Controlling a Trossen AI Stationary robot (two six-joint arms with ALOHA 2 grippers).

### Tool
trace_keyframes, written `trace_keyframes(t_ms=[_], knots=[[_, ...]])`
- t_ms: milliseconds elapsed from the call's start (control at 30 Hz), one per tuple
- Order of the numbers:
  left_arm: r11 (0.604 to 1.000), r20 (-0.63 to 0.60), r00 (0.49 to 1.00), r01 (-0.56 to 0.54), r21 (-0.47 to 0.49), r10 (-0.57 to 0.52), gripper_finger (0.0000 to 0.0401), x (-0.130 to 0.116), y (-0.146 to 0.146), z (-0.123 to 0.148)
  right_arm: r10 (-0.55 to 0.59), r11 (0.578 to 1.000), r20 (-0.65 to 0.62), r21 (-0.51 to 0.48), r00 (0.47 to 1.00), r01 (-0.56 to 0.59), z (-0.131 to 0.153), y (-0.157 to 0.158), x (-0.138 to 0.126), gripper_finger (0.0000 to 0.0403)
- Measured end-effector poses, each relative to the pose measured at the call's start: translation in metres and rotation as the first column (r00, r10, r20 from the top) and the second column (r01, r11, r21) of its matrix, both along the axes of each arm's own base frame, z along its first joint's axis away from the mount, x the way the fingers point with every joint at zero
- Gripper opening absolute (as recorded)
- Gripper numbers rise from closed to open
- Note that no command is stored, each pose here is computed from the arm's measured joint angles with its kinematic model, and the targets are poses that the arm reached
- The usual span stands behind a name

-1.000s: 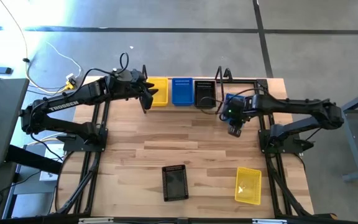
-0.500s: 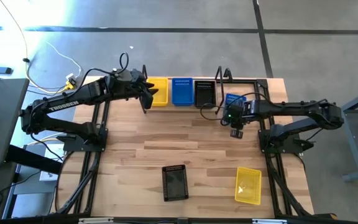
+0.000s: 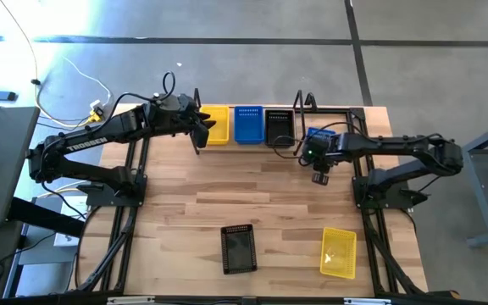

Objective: Stack baskets on shelf by color
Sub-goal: Stack the blue bin on top of the blue bin on the shelf

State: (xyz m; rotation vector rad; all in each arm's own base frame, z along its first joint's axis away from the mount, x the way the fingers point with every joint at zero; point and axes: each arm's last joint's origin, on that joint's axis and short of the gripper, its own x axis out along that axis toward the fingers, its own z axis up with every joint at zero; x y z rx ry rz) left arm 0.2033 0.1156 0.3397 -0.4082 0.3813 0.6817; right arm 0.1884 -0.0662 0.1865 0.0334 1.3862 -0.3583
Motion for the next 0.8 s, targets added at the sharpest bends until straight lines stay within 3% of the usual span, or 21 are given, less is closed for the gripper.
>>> trace_keyframes(t_ms=[267, 433, 667, 800], knots=[[1.000, 0.000, 1.000, 0.000, 0.000, 0.000, 0.0156, 0.000, 0.000, 0.000, -0.011, 1.000, -0.079, 0.020, 0.997, 0.012, -0.016, -0.006, 0.006, 0.0093], [1.000, 0.000, 1.000, 0.001, -0.001, -0.001, 0.0156, 0.000, 0.000, 0.000, -0.036, 0.999, -0.081, 0.024, 0.996, 0.038, -0.017, -0.006, 0.007, 0.0018], [1.000, 0.003, 1.000, 0.009, -0.004, -0.009, 0.0156, 0.000, 0.000, 0.000, -0.112, 0.994, -0.058, 0.004, 0.992, 0.113, 0.005, -0.004, 0.016, 0.0003], [1.000, 0.000, 1.000, 0.011, -0.001, -0.011, 0.0156, 0.000, 0.000, 0.000, -0.226, 0.974, -0.054, -0.036, 0.973, 0.225, 0.025, 0.000, 0.020, 0.0002]])
